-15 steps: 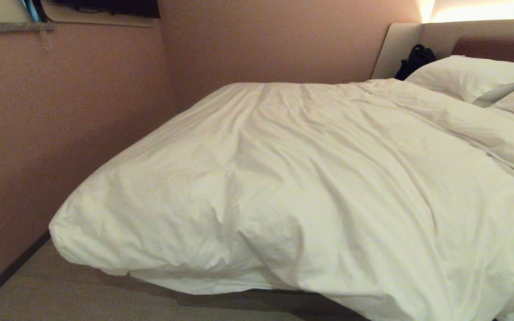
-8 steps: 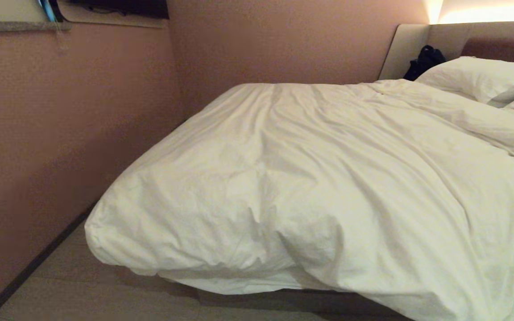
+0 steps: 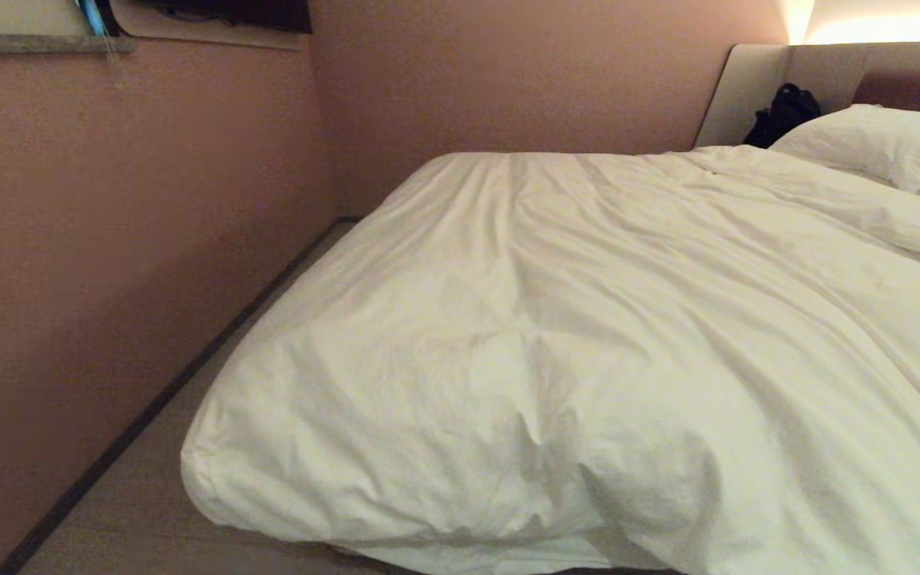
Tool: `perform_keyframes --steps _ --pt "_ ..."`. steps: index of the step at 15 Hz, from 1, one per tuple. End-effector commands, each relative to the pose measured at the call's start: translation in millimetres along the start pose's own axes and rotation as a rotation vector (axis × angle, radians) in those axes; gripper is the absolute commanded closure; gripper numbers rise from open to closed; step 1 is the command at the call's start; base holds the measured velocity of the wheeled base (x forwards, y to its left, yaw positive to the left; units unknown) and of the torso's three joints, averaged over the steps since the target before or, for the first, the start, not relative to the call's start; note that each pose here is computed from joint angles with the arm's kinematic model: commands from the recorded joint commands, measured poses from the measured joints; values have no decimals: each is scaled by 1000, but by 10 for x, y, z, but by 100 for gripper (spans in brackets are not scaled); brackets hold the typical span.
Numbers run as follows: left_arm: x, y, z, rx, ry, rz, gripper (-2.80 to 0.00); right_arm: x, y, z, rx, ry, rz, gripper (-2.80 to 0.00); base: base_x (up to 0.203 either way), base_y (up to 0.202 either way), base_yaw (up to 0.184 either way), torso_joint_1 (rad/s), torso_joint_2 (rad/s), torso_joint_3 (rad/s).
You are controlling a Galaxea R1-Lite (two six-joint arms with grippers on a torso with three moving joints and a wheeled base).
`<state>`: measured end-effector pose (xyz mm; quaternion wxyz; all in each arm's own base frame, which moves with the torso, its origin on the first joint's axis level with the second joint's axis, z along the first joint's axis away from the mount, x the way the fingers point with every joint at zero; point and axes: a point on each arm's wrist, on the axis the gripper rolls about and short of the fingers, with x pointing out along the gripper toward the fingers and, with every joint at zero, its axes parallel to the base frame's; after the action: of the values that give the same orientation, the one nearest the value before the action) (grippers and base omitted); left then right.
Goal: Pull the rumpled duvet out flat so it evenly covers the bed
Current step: Flatten the corners of the folded blanket
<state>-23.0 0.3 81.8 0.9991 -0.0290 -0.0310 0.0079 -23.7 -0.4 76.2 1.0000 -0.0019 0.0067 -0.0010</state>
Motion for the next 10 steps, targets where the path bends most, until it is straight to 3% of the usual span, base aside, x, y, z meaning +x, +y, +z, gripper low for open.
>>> perform_keyframes --steps 1,3,5,10 --pt "0 0 0 -1 0 0 0 -1 0 1 -1 -1 -1 0 195 194 0 2 4 4" --pt "0 0 0 -1 0 -1 0 -1 0 2 -1 -1 -1 0 189 196 -2 2 3 -2" --pt "0 0 0 -2 0 -1 0 -1 0 2 -1 -1 -1 0 66 133 5 5 0 -2" --pt "0 0 0 -2 0 -1 0 0 0 -2 -1 0 -1 0 0 0 0 0 0 0"
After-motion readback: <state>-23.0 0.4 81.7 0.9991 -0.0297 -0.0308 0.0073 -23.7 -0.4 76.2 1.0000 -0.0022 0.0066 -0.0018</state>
